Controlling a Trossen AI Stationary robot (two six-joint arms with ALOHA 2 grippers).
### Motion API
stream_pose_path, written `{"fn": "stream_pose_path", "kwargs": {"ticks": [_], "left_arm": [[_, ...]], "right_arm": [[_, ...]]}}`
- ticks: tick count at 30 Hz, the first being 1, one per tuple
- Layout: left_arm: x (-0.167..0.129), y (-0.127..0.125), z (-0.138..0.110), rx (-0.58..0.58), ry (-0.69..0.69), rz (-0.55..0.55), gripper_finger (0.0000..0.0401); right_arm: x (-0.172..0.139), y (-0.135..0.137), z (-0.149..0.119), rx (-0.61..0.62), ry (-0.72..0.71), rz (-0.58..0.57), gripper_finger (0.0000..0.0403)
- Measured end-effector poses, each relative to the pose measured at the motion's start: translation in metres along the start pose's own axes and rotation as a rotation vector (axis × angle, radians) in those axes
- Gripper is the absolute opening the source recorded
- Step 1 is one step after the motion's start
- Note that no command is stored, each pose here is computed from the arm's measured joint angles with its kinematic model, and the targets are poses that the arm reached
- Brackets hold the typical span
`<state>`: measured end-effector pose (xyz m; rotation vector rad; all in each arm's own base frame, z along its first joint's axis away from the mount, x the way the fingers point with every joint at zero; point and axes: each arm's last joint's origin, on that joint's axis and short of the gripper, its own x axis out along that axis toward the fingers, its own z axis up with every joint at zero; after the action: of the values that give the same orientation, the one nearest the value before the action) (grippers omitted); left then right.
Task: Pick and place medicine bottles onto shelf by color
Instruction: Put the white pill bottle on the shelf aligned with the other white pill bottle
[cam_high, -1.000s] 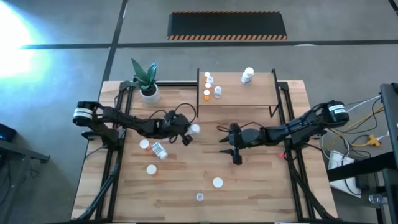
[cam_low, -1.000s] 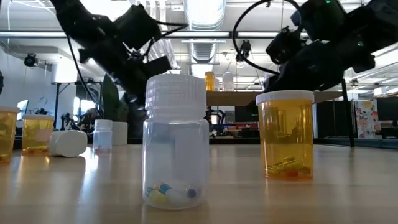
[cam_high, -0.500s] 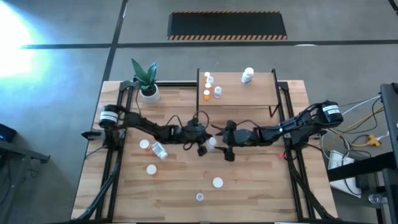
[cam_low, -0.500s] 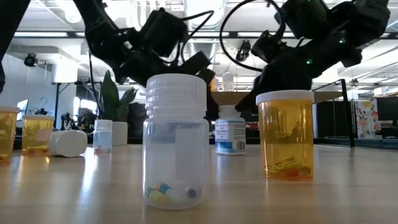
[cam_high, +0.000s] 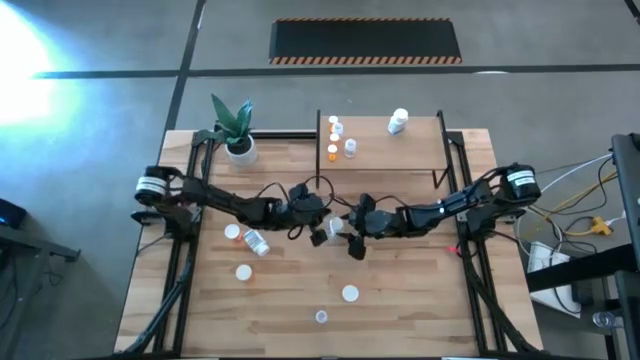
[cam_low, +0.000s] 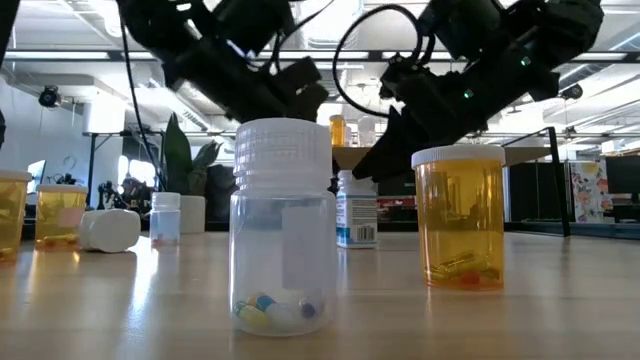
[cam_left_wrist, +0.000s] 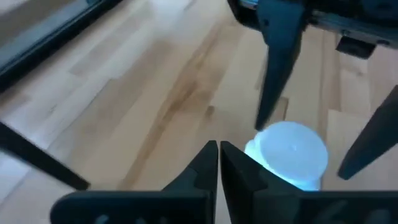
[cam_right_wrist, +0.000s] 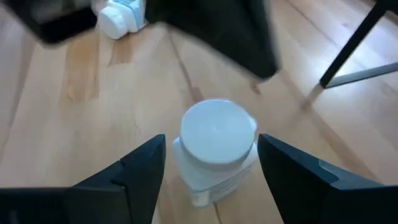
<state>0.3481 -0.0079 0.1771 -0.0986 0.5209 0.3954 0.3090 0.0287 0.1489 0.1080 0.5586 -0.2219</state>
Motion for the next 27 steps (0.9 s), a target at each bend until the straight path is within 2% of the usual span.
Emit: {"fn": "stream_pose_path", "kwargs": {"ticks": [6, 9, 12, 15, 17, 22, 27], "left_arm": [[0.011, -0.008, -0.039, 0.02, 0.068, -0.033, 0.0001], [0.013, -0.025, -0.046, 0.054, -0.017, -0.123, 0.0001], [0.009, -0.04, -0.048, 0.059, -0.063, -0.169, 0.0001], [0.003, -0.045, -0.052, 0.072, -0.071, -0.121, 0.0001], [0.002, -0.046, -0.052, 0.053, -0.08, -0.074, 0.0001], [0.003, -0.039, -0.057, -0.004, -0.052, 0.031, 0.0001], [0.004, -0.035, -0.059, -0.043, -0.061, 0.101, 0.0001]], "right_arm": [[-0.012, -0.004, 0.007, -0.035, 0.051, -0.1, 0.0222], [-0.024, -0.01, 0.007, -0.078, 0.107, -0.199, 0.0213], [-0.037, -0.014, 0.007, -0.112, 0.153, -0.212, 0.0206], [-0.046, -0.011, 0.012, -0.127, 0.138, -0.105, 0.0205], [-0.045, -0.01, 0.013, -0.125, 0.116, -0.079, 0.0206], [-0.027, -0.006, 0.006, -0.124, 0.095, -0.075, 0.0214], [-0.012, -0.008, 0.001, -0.098, 0.072, -0.106, 0.0264]]}}
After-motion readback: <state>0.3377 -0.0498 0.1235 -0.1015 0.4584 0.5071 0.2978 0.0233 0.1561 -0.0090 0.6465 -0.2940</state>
